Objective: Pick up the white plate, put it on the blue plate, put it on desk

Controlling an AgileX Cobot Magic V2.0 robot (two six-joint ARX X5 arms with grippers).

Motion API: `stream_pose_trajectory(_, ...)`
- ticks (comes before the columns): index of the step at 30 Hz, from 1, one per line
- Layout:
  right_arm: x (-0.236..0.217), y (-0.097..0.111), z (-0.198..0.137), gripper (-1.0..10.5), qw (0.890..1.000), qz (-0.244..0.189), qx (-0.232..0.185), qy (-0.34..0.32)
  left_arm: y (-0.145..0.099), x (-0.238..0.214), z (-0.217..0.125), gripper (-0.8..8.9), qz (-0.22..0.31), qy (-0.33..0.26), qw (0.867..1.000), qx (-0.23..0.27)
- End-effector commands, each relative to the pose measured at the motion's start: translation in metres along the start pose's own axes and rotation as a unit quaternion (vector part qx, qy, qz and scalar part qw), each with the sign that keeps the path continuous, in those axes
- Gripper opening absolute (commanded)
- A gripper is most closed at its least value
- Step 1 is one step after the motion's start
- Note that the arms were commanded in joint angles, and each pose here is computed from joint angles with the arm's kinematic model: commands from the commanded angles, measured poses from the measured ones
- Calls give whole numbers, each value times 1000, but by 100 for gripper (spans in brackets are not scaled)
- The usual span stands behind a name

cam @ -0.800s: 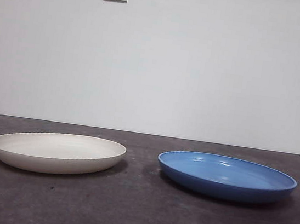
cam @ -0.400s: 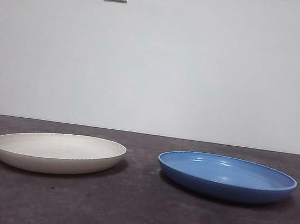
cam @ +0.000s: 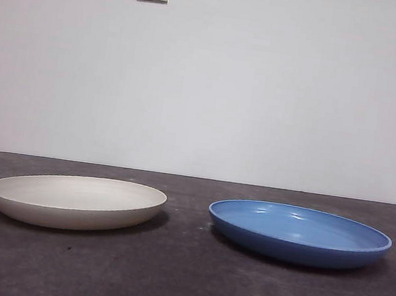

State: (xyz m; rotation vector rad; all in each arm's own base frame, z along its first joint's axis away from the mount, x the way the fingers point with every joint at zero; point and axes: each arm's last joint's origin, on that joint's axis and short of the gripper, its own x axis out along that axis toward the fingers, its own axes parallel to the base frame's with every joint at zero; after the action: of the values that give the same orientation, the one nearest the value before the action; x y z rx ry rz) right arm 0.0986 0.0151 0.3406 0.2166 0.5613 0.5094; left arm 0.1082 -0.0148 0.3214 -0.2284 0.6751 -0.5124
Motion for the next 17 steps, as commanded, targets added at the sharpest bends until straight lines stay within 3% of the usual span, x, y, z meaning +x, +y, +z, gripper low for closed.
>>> stream_pose_trajectory(1, 4, 0, 3, 8, 999, 14, -15, 44, -6, -3, 6, 14, -18, 27, 999, 42)
stream_pose_trajectory(7, 17, -3, -5, 8, 990, 31, -7, 138, -11, 0, 4, 15, -41, 63, 996, 53)
stream_pose_trajectory(13, 21, -2, -5, 8, 988, 40, -11, 148, -12, 1, 5, 45, -44, 63, 996, 56)
stream_pose_trajectory(15, 21, -2, -5, 32, 988, 40, -10, 149, -12, 1, 5, 127, -44, 61, 996, 55)
stream_pose_trajectory(17, 21, -2, -5, 157, 988, 39, -6, 149, -12, 1, 6, 266, -43, 58, 996, 53)
